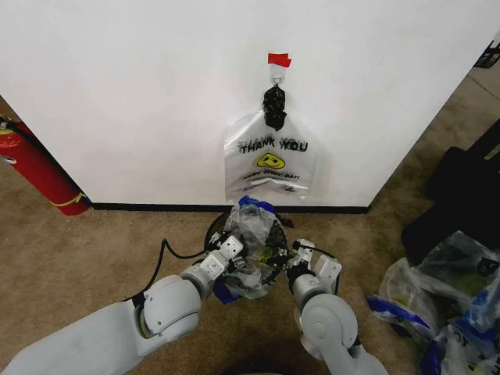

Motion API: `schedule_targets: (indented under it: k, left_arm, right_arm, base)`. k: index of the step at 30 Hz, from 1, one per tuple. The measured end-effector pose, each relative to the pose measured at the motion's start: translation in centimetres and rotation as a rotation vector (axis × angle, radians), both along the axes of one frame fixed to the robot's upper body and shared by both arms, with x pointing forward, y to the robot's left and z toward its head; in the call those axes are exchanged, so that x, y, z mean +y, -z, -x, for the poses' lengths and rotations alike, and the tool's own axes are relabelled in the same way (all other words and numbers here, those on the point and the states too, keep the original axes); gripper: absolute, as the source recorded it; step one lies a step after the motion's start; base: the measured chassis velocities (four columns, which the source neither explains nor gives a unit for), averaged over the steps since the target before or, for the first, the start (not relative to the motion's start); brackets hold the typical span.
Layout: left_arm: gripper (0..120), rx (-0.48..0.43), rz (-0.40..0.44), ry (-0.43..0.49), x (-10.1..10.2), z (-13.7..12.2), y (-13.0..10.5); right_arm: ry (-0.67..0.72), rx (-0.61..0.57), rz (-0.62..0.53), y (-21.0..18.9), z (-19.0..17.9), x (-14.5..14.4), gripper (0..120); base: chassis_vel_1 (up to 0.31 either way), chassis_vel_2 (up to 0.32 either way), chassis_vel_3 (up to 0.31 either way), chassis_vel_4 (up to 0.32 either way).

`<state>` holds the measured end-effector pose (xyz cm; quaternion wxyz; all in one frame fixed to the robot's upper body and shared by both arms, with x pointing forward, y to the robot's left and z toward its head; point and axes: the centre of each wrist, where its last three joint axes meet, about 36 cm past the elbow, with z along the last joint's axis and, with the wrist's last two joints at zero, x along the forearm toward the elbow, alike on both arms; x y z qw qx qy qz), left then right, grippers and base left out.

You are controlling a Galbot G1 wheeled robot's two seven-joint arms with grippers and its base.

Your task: Pick up the garbage bag from the wall and place it over the trash bin.

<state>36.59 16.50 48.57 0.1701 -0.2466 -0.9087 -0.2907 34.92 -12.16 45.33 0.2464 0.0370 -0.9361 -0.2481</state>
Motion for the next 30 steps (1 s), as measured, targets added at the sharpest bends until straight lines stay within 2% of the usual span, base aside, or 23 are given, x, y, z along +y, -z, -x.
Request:
schedule_targets:
  k: [3,5,6,10,14,18,24,30]
  left_arm:
    - [36,-0.002,-0.005,-0.009,0.2,-0.2,0.0]
    - [34,-0.002,-0.005,-0.012,0.3,-0.2,0.1]
    - [26,-0.005,-0.001,-0.02,0.3,-0.3,0.1]
    - [9,-0.013,0.021,-0.033,0.4,-0.3,-0.3]
    - [0,-0.023,0.038,-0.045,0.7,-0.3,-0.7]
    - [0,-0.038,0.054,-0.065,1.1,-0.7,-1.2]
    - [0,-0.091,0.103,-0.135,3.3,-1.8,-3.9]
    - [0,-0.083,0.106,-0.184,5.0,-2.2,-4.1]
  right_arm:
    - [-0.003,0.0,-0.003,0.0,-0.1,0.0,0]
    - [-0.004,0.001,-0.003,0.0,-0.1,0.0,0]
    - [-0.004,0.003,-0.001,0.1,-0.1,0.0,0]
    - [-0.004,0.006,0.001,0.2,-0.1,-0.1,0]
    - [-0.002,0.007,0.002,0.2,-0.1,-0.1,0]
    - [0.0,0.011,-0.002,0.3,-0.2,-0.2,0]
    - [0.0,0.022,-0.024,0.6,-0.2,-0.5,0]
    - [-0.009,0.015,-0.052,0.8,0.1,-1.0,0]
  base:
    - [0.0,0.0,0.0,0.0]
    - [0.0,0.0,0.0,0.0]
    - [0.0,0.0,0.0,0.0]
    - [0.0,0.0,0.0,0.0]
    - [0.0,0.0,0.0,0.0]
    - [0.0,0.0,0.0,0.0]
    - [0.0,0.0,0.0,0.0]
    - [0.0,0.0,0.0,0.0]
